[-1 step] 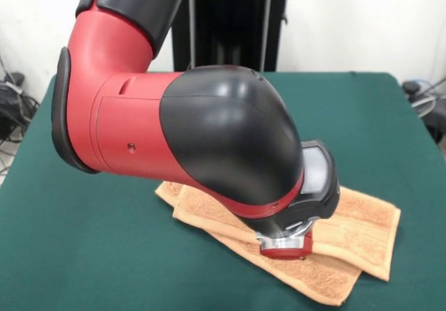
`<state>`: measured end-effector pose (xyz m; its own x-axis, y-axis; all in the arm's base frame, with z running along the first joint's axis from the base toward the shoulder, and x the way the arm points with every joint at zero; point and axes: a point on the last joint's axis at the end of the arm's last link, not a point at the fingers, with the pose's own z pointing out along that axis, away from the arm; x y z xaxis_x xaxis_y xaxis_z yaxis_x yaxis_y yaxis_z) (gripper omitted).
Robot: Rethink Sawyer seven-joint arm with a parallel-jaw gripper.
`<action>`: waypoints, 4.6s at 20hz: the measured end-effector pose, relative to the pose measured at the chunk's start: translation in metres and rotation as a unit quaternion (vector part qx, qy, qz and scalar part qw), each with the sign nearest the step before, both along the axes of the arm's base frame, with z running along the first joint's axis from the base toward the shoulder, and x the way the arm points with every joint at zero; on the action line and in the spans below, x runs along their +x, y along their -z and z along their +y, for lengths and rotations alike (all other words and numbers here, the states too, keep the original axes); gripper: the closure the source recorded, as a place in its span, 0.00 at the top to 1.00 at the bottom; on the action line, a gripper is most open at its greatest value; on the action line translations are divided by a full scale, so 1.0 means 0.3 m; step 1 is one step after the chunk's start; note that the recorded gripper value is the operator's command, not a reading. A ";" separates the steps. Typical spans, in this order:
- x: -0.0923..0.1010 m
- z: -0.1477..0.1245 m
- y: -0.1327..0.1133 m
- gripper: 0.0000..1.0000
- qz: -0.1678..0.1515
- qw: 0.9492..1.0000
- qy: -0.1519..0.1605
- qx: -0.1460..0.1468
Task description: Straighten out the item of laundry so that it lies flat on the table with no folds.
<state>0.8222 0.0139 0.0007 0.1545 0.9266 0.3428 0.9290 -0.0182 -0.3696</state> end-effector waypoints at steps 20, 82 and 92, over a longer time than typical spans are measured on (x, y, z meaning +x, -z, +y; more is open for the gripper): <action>0.000 0.085 0.092 1.00 -0.025 0.998 0.024 0.044; -0.242 0.199 0.178 0.00 0.074 0.990 0.070 0.094; -0.330 0.252 0.152 0.00 0.080 0.989 0.087 0.090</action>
<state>0.7232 0.0895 -0.0450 0.3727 0.8070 0.4582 0.8467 -0.0937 -0.5237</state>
